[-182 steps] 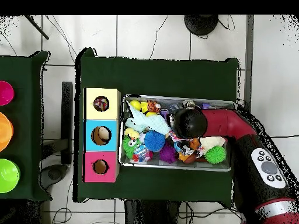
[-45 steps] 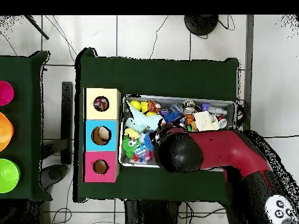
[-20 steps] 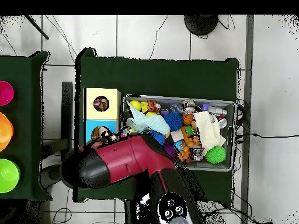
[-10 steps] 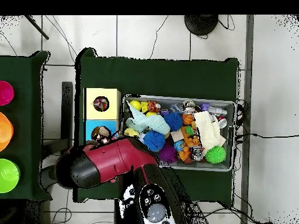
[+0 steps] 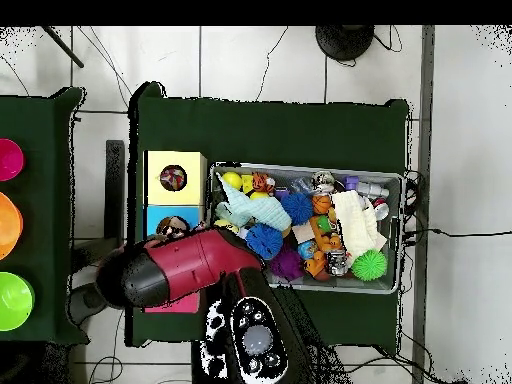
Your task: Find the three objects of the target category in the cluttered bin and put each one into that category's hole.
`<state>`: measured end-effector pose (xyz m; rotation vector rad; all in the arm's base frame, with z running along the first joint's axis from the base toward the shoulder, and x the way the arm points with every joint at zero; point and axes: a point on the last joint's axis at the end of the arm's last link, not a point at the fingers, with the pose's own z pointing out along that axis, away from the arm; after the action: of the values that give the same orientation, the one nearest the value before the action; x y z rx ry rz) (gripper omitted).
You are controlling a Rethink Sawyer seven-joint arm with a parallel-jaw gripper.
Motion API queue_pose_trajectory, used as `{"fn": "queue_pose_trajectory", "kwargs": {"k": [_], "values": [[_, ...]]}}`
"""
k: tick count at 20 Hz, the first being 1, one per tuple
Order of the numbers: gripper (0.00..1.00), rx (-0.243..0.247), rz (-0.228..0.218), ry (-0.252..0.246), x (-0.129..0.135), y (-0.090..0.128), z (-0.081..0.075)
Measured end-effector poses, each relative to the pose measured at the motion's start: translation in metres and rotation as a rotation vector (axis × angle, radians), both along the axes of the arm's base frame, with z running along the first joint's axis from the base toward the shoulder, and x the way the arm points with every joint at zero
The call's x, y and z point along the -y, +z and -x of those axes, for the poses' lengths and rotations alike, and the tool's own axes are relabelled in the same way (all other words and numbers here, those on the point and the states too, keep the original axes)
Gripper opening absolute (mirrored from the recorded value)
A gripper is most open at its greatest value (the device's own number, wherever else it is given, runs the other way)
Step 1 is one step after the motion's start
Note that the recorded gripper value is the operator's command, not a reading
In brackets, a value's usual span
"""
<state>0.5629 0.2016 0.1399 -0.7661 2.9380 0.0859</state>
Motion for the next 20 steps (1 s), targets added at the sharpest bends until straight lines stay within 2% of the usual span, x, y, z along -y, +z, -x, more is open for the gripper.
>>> {"fn": "queue_pose_trajectory", "kwargs": {"k": [7, 12, 13, 20], "values": [[0.00, 0.028, 0.000, -0.017, -0.013, 0.004, -0.017], [0.00, 0.072, 0.000, -0.022, -0.028, 0.016, -0.036], [0.00, 0.085, -0.002, -0.026, -0.033, 0.021, -0.043], [0.00, 0.107, -0.004, -0.047, -0.041, 0.029, -0.068]]}}
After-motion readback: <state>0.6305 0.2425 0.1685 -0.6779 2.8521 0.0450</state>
